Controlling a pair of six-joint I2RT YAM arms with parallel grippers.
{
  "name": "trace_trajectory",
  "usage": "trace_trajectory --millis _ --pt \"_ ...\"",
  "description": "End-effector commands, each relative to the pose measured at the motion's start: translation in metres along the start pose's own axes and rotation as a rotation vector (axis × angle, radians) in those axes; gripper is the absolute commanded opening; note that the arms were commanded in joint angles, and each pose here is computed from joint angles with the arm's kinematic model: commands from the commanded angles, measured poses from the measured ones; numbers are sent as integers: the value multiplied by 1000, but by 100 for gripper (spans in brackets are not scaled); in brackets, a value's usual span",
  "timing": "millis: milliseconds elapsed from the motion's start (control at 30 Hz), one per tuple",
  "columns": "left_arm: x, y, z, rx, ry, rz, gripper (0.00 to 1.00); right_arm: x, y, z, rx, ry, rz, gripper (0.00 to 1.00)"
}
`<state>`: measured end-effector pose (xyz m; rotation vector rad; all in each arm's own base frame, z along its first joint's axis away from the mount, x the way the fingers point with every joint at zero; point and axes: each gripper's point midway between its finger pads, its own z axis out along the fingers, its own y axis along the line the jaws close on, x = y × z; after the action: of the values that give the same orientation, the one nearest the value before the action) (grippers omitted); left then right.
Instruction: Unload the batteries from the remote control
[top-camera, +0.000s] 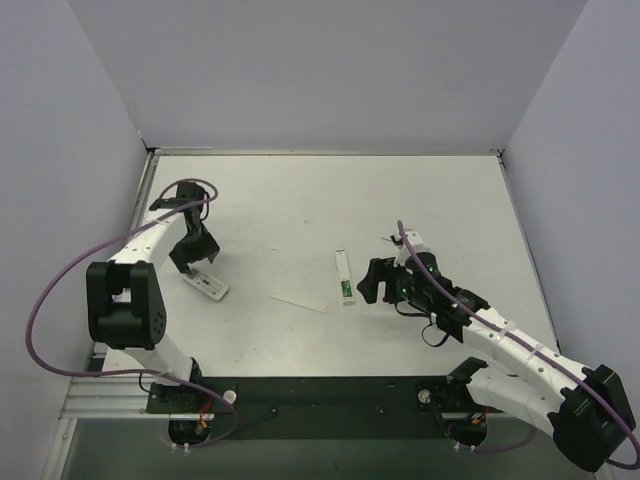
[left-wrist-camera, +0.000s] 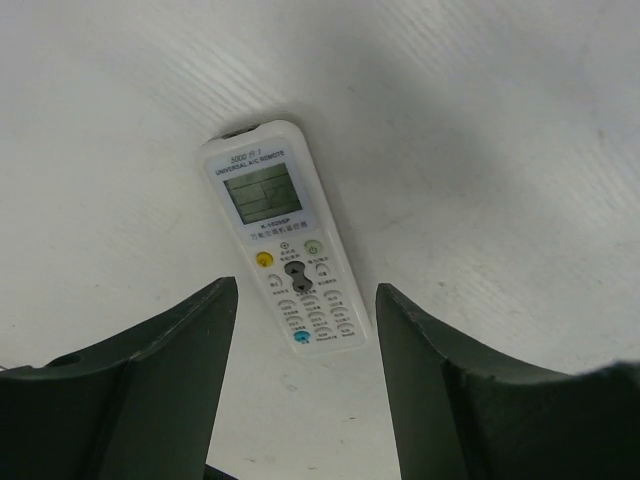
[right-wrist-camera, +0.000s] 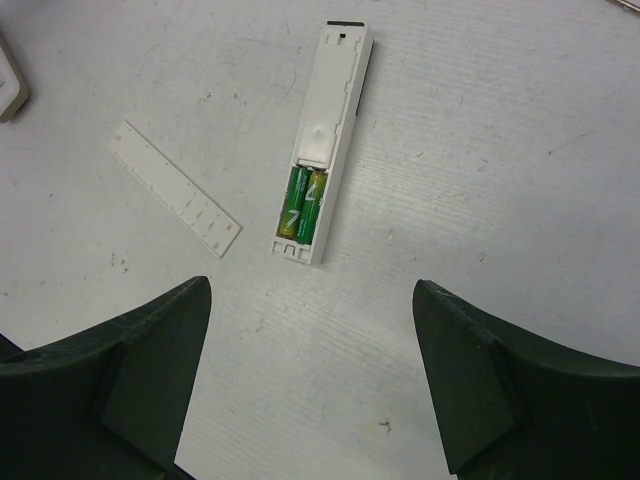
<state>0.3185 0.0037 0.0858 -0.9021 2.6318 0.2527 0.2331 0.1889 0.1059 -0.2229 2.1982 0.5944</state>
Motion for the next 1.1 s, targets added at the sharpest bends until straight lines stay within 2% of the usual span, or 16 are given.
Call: trace_trajectory --millis 0,400,600,1067 --pt "-6 0 20 40 26 -29 68 -11 3 -1 -6 -25 -1 76" --pt "16 9 49 -25 102 -13 71 -9 5 0 -22 -17 -15 75" --pt "14 12 47 -32 79 -28 75 -8 6 1 -26 -14 -16 74" --pt "3 29 31 -35 8 -119 77 -8 8 0 -45 -21 -15 74"
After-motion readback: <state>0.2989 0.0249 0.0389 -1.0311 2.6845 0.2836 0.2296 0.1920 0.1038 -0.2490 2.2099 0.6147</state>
